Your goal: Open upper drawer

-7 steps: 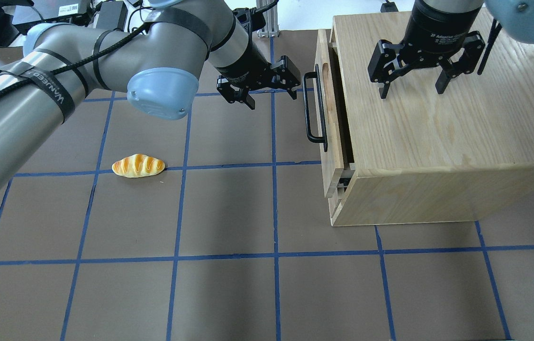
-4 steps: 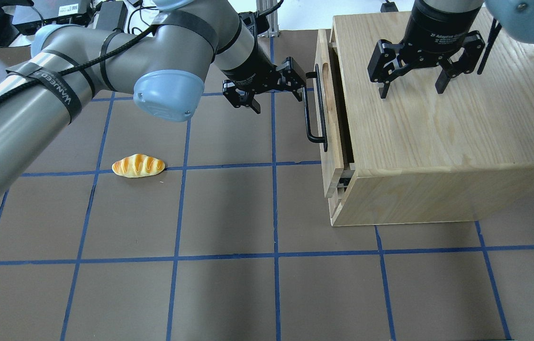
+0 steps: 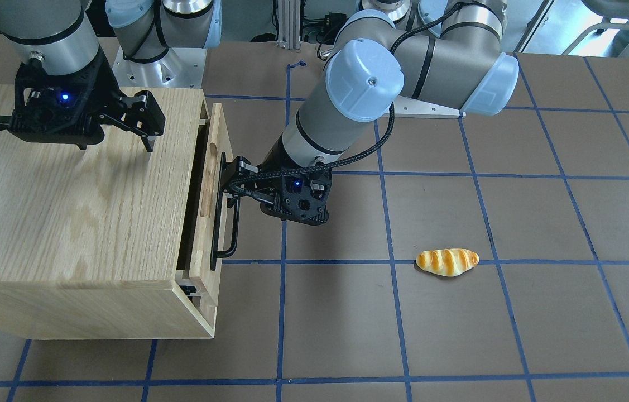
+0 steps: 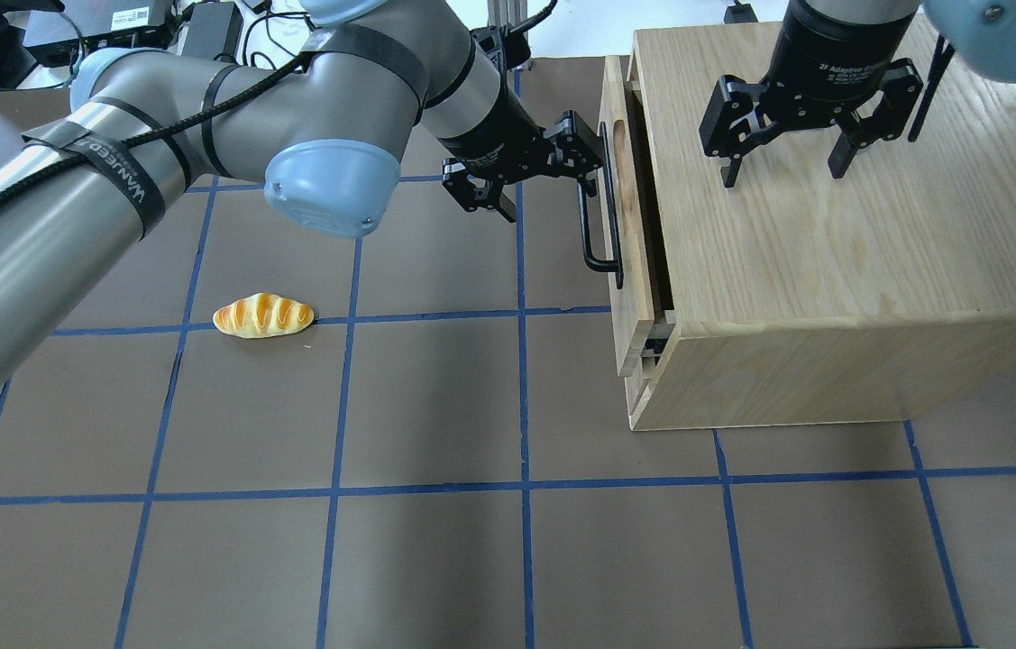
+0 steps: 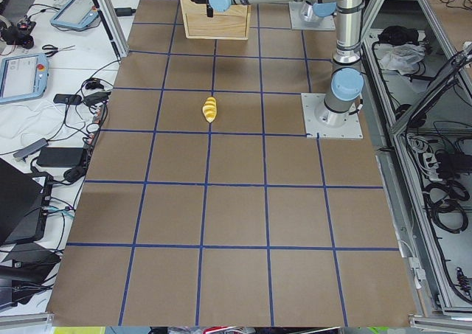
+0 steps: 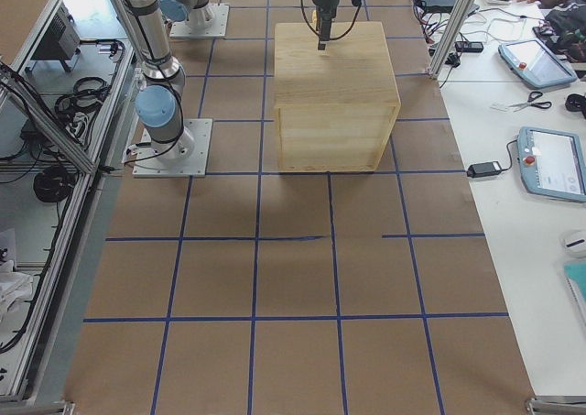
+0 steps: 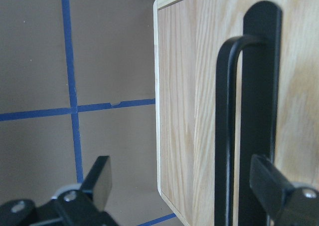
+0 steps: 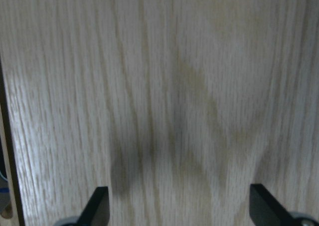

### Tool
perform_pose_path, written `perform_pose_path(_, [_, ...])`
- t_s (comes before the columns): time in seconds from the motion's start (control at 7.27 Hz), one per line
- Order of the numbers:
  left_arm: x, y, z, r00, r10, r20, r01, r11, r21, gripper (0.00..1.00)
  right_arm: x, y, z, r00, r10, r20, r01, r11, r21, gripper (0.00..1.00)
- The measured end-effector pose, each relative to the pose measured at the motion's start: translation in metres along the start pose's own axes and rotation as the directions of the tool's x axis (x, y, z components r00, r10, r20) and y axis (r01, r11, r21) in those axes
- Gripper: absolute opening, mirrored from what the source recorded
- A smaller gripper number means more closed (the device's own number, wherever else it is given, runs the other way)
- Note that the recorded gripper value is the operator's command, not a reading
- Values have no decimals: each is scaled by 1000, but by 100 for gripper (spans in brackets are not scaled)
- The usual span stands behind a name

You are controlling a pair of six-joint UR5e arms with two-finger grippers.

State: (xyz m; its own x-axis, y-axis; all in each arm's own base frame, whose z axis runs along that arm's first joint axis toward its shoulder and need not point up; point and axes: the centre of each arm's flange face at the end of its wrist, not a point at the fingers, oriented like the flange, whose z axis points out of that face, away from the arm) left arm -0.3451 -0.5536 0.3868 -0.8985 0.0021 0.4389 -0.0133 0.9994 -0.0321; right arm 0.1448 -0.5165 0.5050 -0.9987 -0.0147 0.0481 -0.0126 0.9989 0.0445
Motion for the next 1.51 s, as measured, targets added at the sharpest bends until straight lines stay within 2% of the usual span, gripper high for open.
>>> perform_pose_path(0.96, [-7, 3, 12, 1000, 16, 16, -15, 1000, -17, 100, 0, 0, 0, 1000, 0, 0, 0, 1000, 0, 100])
perform_pose_path(1.51, [-15, 5, 3, 994, 76, 74, -75, 997, -8, 100, 0, 0, 0, 1000, 0, 0, 0, 1000, 0, 100])
